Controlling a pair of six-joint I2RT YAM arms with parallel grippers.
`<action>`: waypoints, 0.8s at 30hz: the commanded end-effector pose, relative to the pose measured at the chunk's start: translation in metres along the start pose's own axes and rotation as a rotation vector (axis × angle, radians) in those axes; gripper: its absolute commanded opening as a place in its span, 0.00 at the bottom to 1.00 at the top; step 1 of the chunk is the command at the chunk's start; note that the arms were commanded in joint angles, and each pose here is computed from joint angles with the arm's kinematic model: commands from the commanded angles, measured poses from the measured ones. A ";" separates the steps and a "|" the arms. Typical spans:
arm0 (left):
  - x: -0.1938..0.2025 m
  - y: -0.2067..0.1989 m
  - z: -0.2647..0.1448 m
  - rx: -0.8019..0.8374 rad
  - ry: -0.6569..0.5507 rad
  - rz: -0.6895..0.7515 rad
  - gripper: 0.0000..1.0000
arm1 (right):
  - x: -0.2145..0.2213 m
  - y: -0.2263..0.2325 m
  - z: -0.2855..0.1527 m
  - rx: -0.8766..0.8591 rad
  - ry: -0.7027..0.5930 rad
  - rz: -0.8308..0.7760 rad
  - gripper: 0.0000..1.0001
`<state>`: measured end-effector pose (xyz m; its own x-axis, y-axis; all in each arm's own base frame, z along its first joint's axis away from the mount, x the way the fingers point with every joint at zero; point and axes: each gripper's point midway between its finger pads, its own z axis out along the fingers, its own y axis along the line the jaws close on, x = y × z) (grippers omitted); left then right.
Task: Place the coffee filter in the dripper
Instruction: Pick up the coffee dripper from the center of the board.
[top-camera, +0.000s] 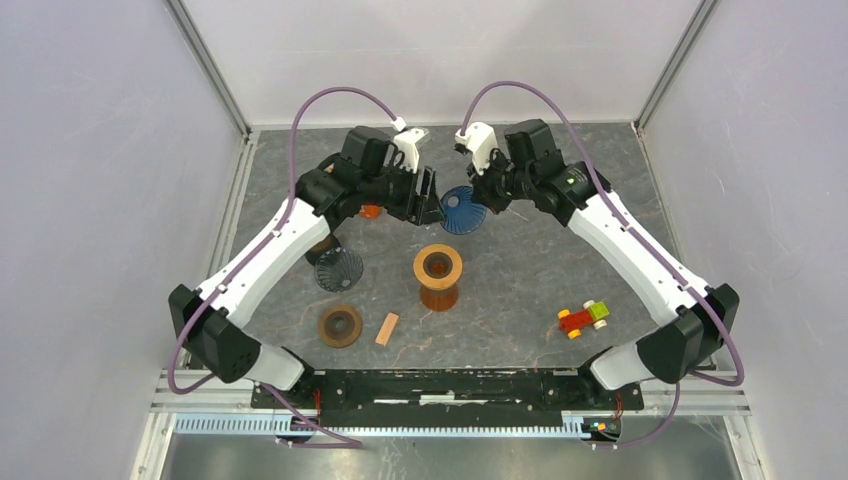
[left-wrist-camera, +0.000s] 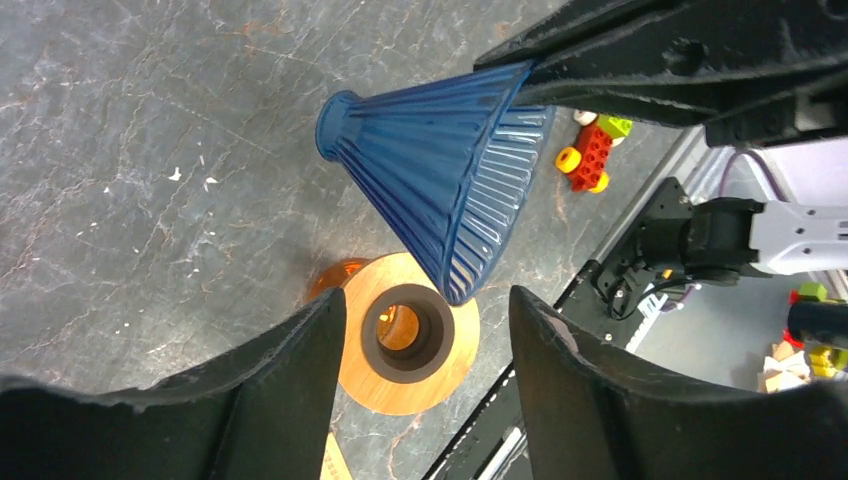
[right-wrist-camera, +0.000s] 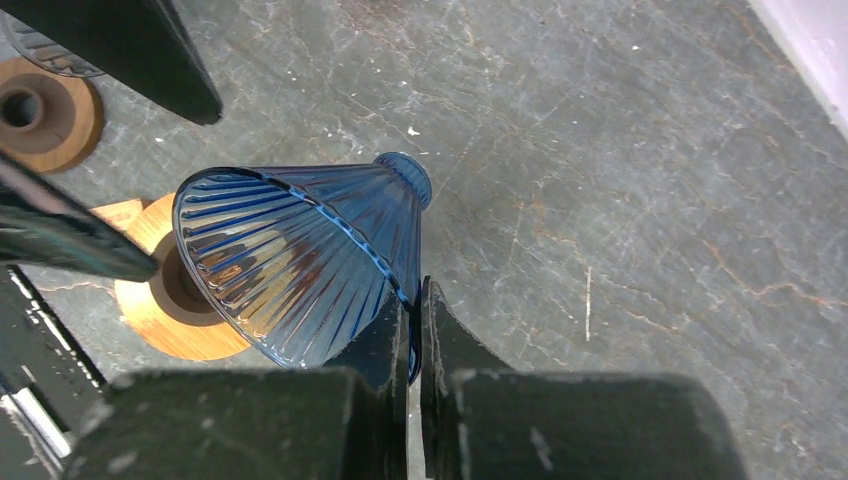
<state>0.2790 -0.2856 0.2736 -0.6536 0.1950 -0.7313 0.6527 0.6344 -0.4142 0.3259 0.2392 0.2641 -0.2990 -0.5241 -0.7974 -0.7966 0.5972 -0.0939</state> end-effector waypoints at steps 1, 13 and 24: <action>-0.023 -0.008 -0.004 -0.034 -0.054 -0.026 0.64 | -0.029 0.006 -0.006 -0.045 -0.084 0.037 0.00; -0.019 -0.015 -0.013 0.023 -0.078 0.162 0.73 | -0.023 0.019 -0.011 -0.118 -0.039 0.048 0.00; 0.011 -0.046 -0.039 0.241 0.002 0.396 0.73 | 0.005 0.047 -0.007 -0.306 0.099 0.014 0.00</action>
<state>0.2537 -0.2865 0.2947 -0.4890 0.3171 -0.8126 0.8167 0.4937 -0.2988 0.2936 0.2568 0.2532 -0.3739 -0.5669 -0.7340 -0.8795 0.4680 0.0865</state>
